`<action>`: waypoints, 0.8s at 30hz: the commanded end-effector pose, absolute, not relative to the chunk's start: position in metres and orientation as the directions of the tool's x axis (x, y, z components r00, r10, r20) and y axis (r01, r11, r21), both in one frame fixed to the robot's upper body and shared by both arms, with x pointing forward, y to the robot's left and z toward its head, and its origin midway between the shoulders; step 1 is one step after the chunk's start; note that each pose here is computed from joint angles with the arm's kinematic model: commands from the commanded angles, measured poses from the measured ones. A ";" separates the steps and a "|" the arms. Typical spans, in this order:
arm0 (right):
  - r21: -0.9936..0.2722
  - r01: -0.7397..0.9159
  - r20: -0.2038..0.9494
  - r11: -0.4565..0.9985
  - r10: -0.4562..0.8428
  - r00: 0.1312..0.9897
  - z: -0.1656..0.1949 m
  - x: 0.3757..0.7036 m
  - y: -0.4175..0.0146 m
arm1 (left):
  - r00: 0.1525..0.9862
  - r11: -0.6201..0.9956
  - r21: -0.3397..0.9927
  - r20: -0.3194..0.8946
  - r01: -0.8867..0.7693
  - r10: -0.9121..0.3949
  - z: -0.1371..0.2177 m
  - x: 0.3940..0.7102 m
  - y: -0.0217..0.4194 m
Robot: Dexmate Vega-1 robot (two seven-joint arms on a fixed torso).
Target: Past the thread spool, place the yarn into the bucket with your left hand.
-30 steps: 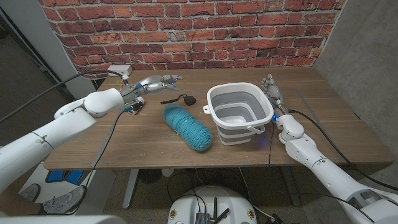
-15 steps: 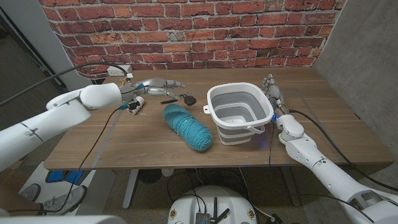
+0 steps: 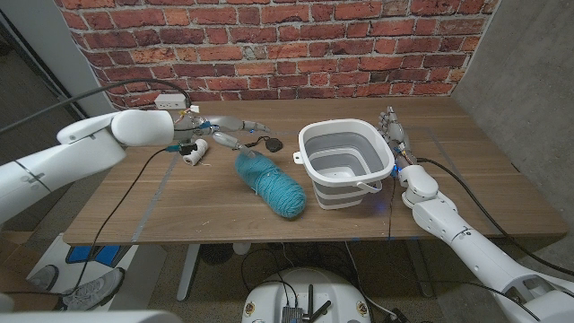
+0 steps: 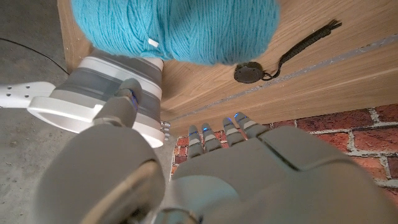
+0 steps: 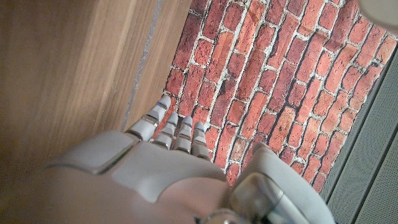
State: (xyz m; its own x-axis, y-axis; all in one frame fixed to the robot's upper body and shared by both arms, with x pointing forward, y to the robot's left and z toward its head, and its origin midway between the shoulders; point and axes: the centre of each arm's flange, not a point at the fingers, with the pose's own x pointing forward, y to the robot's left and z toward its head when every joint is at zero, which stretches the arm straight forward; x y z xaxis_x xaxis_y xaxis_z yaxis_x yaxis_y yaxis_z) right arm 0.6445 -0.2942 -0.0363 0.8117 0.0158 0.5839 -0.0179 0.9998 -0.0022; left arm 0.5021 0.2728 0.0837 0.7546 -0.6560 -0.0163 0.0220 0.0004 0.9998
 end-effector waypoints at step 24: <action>0.015 0.021 0.577 1.000 -0.026 0.816 -0.040 0.638 -0.298 | 0.778 -0.489 0.872 -0.292 -0.022 -0.556 0.089 0.499 0.245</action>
